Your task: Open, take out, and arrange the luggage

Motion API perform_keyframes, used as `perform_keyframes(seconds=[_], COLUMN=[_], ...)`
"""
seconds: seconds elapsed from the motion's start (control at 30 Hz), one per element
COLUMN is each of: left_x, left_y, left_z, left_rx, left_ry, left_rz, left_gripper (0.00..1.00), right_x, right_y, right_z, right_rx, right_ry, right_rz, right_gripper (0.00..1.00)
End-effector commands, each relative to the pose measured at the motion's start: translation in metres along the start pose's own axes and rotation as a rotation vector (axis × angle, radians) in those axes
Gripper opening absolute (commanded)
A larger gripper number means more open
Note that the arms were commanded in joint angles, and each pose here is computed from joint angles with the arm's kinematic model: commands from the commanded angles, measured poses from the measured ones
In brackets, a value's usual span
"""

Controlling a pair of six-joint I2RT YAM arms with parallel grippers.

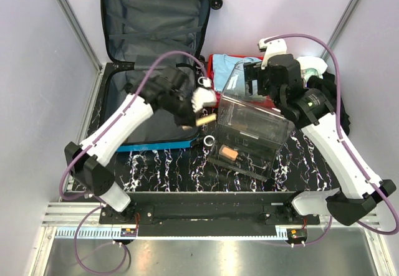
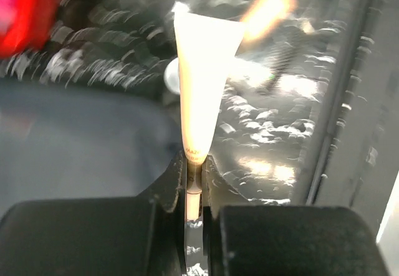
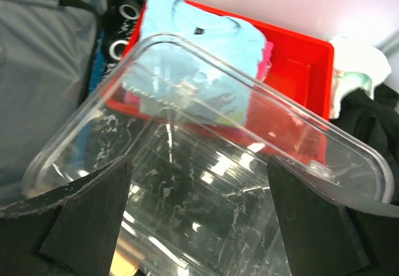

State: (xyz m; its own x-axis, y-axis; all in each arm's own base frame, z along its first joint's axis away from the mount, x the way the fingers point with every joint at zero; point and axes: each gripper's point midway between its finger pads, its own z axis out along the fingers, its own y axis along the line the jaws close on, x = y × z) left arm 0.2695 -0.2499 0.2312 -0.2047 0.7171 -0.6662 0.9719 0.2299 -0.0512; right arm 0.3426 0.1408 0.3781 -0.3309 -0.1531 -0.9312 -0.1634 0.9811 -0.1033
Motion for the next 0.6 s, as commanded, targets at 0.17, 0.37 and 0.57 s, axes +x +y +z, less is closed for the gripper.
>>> perform_keyframes(seconds=[0.17,0.37,0.57], left_x=[-0.024,-0.059,-0.082], left_y=[-0.092,-0.085,-0.074], left_z=[0.065,0.127,0.150], left_rx=[0.152,0.003,-0.080], left_ry=[0.159,0.197,0.164], left_rz=[0.510,0.694,0.780], left_gripper=[0.00,0.00,0.00], right_x=[-0.008,-0.003,0.003], right_y=[-0.014,-0.013,-0.014], right_z=[-0.025,-0.034,-0.041], right_rx=[-0.018,-0.035,-0.044], right_ry=[-0.046,-0.040,-0.037], right_rz=[0.124,0.145,0.152], right_gripper=[0.94,0.94,0.94])
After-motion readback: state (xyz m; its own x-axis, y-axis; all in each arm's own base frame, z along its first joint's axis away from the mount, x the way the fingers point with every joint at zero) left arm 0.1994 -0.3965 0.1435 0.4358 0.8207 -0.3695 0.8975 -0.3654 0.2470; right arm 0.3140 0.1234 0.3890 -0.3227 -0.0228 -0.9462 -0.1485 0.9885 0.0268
